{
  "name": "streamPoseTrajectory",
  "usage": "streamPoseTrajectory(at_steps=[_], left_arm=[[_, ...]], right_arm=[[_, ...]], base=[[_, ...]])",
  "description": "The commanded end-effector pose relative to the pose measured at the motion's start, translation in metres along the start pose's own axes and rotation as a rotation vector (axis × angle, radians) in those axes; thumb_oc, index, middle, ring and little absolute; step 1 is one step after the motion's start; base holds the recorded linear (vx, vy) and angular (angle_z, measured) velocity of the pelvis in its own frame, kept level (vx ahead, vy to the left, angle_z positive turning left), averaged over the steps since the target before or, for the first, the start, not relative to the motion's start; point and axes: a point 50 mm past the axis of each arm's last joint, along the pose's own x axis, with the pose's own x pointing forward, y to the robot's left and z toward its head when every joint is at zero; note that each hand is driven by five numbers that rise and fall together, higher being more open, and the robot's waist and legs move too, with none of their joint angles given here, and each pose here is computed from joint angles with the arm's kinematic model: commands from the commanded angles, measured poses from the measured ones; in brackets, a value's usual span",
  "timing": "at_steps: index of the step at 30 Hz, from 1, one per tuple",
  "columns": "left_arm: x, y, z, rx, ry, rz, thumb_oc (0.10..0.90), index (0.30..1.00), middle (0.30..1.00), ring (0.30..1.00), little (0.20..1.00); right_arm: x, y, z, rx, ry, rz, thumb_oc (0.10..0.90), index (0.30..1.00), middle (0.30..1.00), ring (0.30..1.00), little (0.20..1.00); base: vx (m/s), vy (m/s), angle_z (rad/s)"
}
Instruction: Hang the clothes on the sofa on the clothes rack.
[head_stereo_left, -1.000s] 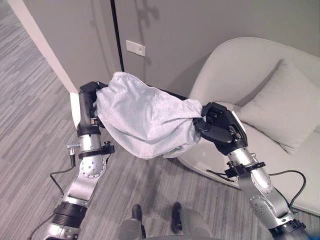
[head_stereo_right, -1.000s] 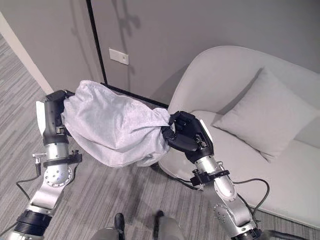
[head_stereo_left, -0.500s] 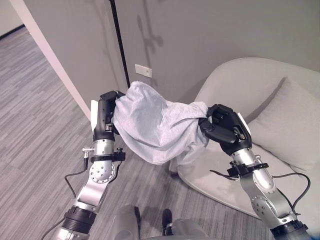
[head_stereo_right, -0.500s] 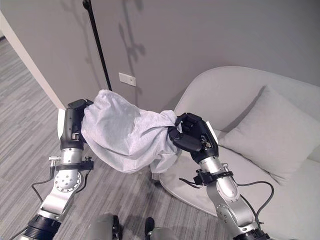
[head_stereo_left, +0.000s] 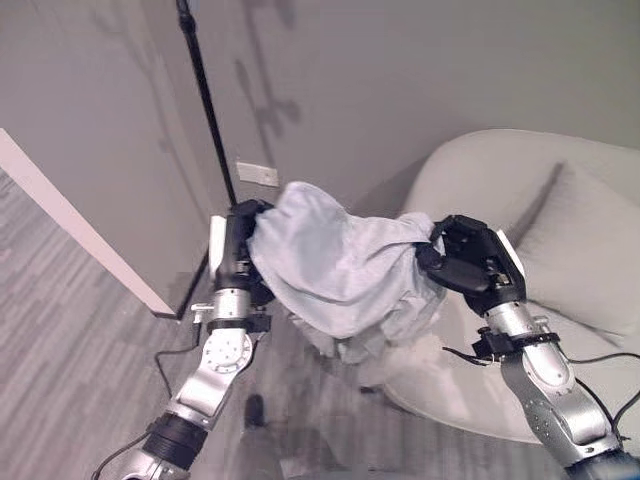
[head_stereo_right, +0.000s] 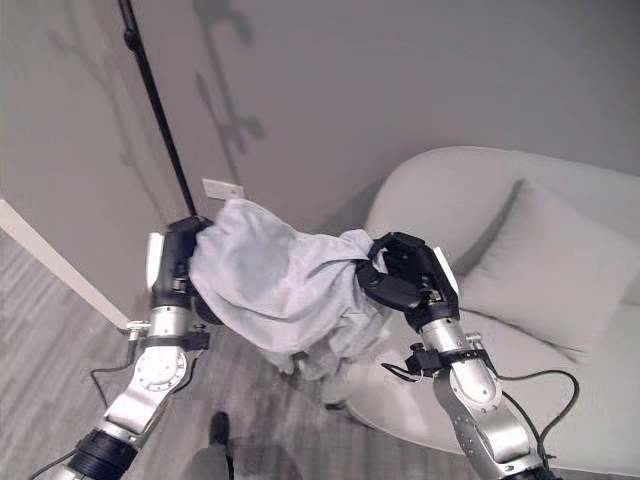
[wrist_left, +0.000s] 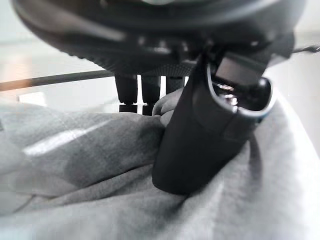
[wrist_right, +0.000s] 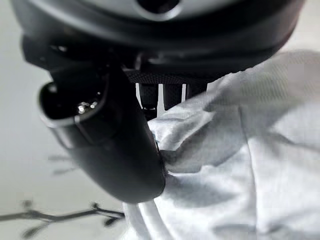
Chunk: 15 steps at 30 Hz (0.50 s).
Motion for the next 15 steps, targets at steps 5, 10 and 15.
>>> streamPoseTrajectory(at_steps=[5,10,15], left_arm=[[0.023,0.042,0.073,0.059,-0.430,0.150,0.400,0.300,0.300,0.300,0.300],[0.016,0.052,0.063,0.126,-0.382,0.175,0.400,0.300,0.300,0.300,0.300],[0.023,0.062,0.066,0.246,-0.426,0.244,0.400,0.300,0.300,0.300,0.300]], right_arm=[[0.036,0.030,0.056,-0.016,-0.354,0.100,0.400,0.300,0.300,0.300,0.300],[0.031,0.025,0.063,-0.007,-0.380,0.106,0.400,0.300,0.300,0.300,0.300],[0.036,0.022,0.073,-0.057,-0.428,0.092,0.400,0.300,0.300,0.300,0.300]], base=[[0.22,0.418,-0.14],[0.28,0.223,0.07],[0.22,0.012,0.02]])
